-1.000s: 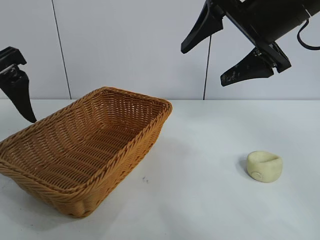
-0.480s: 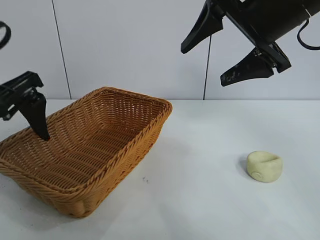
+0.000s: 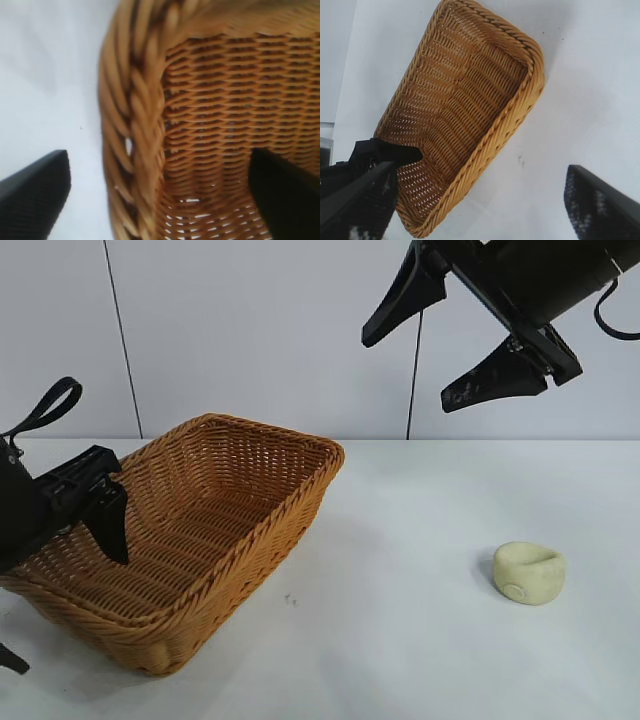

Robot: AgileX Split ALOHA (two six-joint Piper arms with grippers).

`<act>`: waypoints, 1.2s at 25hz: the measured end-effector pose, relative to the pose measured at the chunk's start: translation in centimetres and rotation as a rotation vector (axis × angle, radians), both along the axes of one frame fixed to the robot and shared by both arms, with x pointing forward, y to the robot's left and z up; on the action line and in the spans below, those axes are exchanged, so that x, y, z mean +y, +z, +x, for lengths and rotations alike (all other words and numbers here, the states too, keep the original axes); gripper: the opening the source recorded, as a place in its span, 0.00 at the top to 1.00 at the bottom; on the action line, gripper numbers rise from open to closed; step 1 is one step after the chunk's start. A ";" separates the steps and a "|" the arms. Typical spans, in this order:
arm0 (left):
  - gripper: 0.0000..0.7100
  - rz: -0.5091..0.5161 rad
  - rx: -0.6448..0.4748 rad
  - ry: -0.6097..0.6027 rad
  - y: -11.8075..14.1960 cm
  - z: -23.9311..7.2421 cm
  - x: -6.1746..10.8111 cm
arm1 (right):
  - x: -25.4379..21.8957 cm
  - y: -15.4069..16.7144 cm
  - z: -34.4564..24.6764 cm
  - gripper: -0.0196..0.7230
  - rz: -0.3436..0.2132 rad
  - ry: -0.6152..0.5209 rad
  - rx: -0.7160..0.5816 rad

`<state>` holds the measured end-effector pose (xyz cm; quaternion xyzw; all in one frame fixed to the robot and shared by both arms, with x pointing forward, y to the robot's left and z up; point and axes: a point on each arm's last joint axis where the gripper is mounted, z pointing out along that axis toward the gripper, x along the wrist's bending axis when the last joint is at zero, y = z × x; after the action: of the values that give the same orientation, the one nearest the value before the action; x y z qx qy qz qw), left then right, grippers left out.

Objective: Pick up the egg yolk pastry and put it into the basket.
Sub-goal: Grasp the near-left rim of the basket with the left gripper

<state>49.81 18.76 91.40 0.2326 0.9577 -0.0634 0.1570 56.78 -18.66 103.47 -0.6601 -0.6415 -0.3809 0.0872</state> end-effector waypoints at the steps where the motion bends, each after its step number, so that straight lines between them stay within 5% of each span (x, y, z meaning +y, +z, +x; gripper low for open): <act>1: 0.02 0.001 -0.001 0.001 -0.2 -0.1 0.1 | 0.0 0.0 0.0 0.11 -0.001 0.000 0.000; 7: 0.05 0.008 -0.005 0.008 -1.1 -0.9 0.5 | 0.0 0.0 0.0 0.11 -0.003 0.001 -0.001; 13: 0.19 0.000 -0.042 0.013 -1.0 -0.6 0.4 | 0.0 0.0 0.0 0.11 -0.004 0.001 -0.001; 15: 0.30 0.000 -0.042 0.012 -1.0 -0.6 0.4 | 0.0 0.0 0.0 0.11 -0.004 0.001 -0.001; 21: 0.85 -0.001 -0.041 0.014 -1.0 -0.6 0.4 | 0.0 0.0 0.0 0.11 -0.004 0.001 -0.001; 30: 0.87 0.021 -0.041 -0.086 0.8 1.5 1.3 | -0.1 -0.1 0.0 0.11 -0.012 0.004 -0.003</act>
<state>51.30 20.07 92.25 0.2764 0.9441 -0.0551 0.1712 56.77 -18.72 103.42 -0.6587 -0.6452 -0.3780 0.0833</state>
